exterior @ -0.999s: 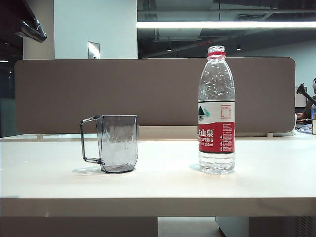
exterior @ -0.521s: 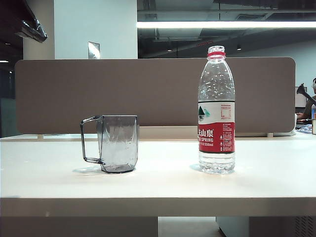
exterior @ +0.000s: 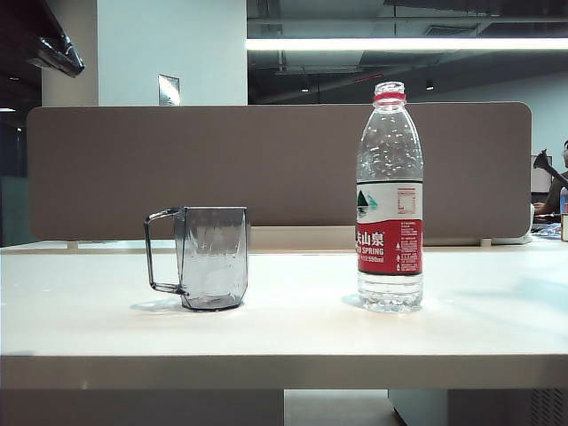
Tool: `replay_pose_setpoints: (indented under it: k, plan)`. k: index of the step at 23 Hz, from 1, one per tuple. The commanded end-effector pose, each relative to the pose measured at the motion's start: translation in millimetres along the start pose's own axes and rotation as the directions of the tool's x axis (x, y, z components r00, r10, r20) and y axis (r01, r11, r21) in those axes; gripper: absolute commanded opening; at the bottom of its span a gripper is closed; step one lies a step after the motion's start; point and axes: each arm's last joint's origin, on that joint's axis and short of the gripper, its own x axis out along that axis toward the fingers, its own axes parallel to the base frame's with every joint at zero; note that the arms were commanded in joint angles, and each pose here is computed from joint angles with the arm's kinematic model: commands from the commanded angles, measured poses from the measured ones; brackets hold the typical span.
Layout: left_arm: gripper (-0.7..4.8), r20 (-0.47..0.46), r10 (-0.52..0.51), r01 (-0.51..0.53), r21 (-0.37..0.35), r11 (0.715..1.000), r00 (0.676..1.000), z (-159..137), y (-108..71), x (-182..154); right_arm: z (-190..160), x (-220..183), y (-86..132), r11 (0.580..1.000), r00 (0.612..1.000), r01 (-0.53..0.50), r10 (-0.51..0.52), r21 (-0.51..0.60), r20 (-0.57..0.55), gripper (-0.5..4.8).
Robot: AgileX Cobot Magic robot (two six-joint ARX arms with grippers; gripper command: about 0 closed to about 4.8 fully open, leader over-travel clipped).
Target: Pick up the mineral water bottle on the table and pour water into the mug until it's full.
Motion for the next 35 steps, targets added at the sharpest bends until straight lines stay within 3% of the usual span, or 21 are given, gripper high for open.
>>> replay_pose_setpoints:
  k: [1, 3, 6, 11, 15, 19, 23, 28, 35]
  plan:
    - [-0.05, 0.011, -0.006, 0.006, 0.005, 1.0, 1.0, 1.7, -0.7, -1.0, -80.2, 4.6, -5.0, 0.996, 0.976, 0.04, -0.022, 0.079, -0.218, -0.05]
    - [-0.05, 0.01, -0.006, 0.006, 0.005, 1.0, 1.0, 1.7, -0.7, -1.0, -142.5, -15.3, -8.5, 0.997, 0.939, 0.053, -0.031, 0.055, -0.342, -0.05]
    - [-0.05, 0.011, -0.007, 0.007, 0.005, 1.0, 1.0, 1.7, -0.7, -1.0, -216.2, -70.8, -11.0, 0.995, 0.921, 0.066, -0.031, 0.076, -0.389, -0.05]
    - [-0.05, 0.01, -0.006, 0.006, 0.005, 1.0, 1.0, 1.7, -0.7, -1.0, -271.1, -159.8, -15.9, 0.994, 0.848, 0.077, -0.024, 0.077, -0.529, -0.05]
    - [-0.05, 0.011, -0.006, 0.006, 0.006, 1.0, 1.0, 1.8, -0.7, -1.0, -280.6, -234.6, -15.6, 0.995, 0.81, 0.057, 0.004, 0.085, -0.587, -0.05]
    - [-0.05, 0.01, -0.006, 0.006, 0.005, 1.0, 1.0, 1.7, -0.6, -0.9, -270.6, -302.8, 1.4, 0.993, 0.759, -0.048, 0.107, 0.108, -0.643, -0.05]
    - [-0.05, 0.011, -0.006, 0.006, 0.006, 1.0, 1.0, 1.8, -0.7, -1.0, -262.5, -334.5, 12.1, 0.994, 0.74, -0.05, 0.1, 0.094, -0.665, -0.05]
    - [-0.05, 0.011, -0.007, 0.007, 0.005, 1.0, 1.0, 1.7, -0.7, -1.0, -252.6, -361.7, 39.5, 0.979, 0.689, -0.128, 0.204, 0.161, -0.695, 0.02]
    - [-0.05, 0.01, -0.007, 0.007, 0.005, 1.0, 1.0, 1.7, -0.6, -0.9, -242.2, -376.5, 66.3, 0.96, 0.661, -0.186, 0.28, 0.21, -0.696, 1.63]
